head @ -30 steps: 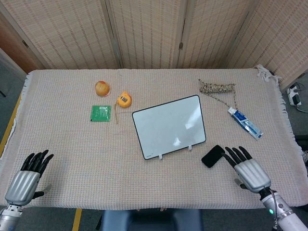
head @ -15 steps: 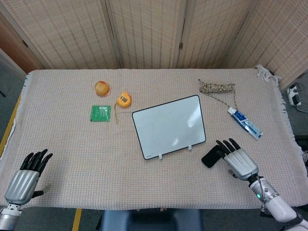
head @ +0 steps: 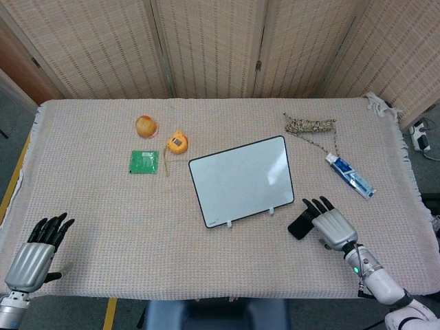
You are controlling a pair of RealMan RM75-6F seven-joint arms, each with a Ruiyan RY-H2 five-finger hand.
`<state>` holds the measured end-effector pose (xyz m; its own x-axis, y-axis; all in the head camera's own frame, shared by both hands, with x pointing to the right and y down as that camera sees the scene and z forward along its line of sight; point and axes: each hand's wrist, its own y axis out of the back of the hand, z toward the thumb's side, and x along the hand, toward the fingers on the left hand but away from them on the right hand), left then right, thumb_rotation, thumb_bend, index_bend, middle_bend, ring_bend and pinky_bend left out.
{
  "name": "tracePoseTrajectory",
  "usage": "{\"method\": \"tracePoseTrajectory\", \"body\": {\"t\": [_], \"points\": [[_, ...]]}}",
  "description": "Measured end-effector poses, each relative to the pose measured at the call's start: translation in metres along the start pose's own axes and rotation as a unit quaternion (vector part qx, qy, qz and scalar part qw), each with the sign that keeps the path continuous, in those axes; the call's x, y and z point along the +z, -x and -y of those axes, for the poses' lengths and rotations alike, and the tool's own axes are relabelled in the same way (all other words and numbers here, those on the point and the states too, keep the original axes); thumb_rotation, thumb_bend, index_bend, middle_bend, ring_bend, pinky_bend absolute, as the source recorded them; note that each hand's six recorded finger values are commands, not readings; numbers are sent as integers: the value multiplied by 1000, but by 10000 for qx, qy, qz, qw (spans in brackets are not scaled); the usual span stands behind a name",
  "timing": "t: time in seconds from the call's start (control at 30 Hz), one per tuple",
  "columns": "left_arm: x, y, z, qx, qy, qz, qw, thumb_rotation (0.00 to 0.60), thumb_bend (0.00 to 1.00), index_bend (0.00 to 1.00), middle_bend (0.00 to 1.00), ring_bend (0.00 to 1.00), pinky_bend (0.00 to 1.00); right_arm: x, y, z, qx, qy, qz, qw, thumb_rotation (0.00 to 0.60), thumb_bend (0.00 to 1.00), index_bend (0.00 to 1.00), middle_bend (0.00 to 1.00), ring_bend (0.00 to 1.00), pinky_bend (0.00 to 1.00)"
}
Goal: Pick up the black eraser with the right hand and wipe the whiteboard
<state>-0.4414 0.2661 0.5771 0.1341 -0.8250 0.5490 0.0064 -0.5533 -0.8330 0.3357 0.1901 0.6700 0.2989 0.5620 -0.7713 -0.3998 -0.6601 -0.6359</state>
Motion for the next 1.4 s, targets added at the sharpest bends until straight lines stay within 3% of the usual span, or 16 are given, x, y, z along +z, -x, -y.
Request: {"method": "tracePoseTrajectory", "body": {"t": [0.63,0.9,1.13,1.4], "points": [[-2,-5,4,-116,-32,-49,9999,600,238,0,0,0,0,3,31,7,23,110,-24,9999,600,313,218,0,0,0],[-3,-5,3,-98,-6,-51,9999,600,237,0,0,0,0,5,43,11,50,161,-37,9999,600,314,346,1,27,0],[-2,-4,3,-91,-14,-51,9999,600,238,0,0,0,0,6,50,7,-289,124,51,9995,600,314,596,79,103,0],[-3,-5,3,-98,-23,-51,9999,600,238,0,0,0,0,7,40,-12,-914,285,82,9954,600,314,621,114,135,0]]}}
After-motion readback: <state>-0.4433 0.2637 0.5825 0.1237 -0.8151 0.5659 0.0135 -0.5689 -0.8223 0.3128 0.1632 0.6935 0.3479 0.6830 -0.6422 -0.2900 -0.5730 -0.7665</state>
